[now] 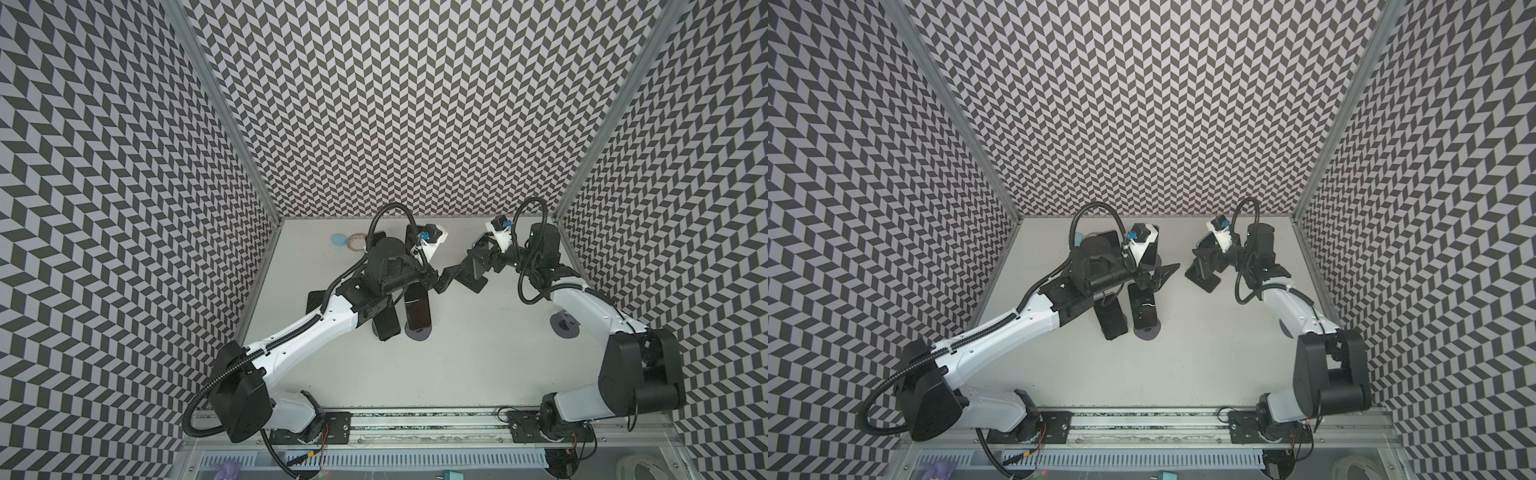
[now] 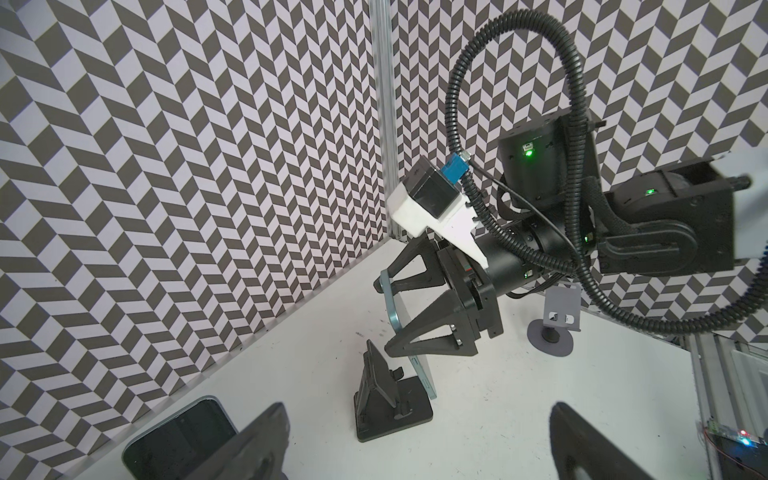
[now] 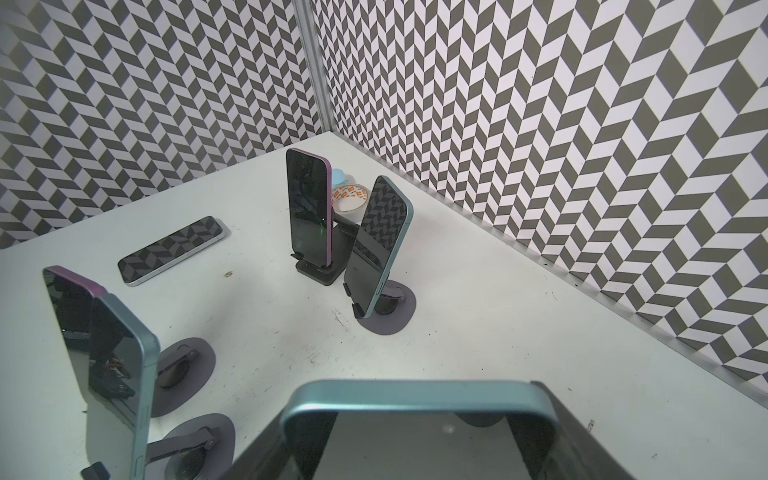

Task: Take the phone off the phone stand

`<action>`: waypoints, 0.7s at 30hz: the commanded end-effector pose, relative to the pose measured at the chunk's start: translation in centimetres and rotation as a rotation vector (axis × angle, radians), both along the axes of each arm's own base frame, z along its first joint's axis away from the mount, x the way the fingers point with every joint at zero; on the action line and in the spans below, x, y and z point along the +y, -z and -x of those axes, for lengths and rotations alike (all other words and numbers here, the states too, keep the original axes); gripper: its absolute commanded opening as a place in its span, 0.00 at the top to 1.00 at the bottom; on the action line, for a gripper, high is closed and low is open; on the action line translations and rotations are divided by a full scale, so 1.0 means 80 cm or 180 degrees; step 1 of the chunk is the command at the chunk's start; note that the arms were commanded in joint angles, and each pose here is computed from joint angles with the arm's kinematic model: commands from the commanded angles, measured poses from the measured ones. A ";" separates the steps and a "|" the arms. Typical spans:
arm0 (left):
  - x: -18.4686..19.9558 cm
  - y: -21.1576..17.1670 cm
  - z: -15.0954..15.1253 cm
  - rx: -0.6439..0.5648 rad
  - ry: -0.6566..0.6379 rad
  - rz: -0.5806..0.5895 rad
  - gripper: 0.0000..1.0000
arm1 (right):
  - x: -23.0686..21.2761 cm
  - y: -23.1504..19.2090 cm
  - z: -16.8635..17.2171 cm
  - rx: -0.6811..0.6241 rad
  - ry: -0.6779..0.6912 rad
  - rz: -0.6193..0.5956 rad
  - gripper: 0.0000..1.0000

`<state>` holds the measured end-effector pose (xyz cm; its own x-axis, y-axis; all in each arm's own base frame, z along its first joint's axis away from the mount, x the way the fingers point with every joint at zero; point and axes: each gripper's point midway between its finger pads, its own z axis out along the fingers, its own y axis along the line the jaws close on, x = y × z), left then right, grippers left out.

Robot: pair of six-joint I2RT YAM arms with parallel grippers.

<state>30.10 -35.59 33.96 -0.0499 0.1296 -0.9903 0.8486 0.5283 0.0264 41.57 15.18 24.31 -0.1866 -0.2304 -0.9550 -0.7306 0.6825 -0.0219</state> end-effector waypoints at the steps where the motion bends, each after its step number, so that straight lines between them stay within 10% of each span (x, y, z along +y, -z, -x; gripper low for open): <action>1: -0.002 -0.013 0.015 -0.0032 0.0085 0.0113 0.02 | -0.003 -0.036 0.009 -0.0249 0.0016 -0.0055 0.41; 21: 0.007 -0.023 0.076 0.0026 0.0247 0.0236 0.02 | -0.017 -0.067 0.092 -0.0197 0.0203 -0.0245 0.44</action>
<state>24.95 -35.26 35.67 -0.0441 0.0720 -0.9964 0.8851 0.4653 -0.0055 35.16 14.07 27.86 -0.1784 -0.1705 -0.9691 -0.6956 0.7184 0.0017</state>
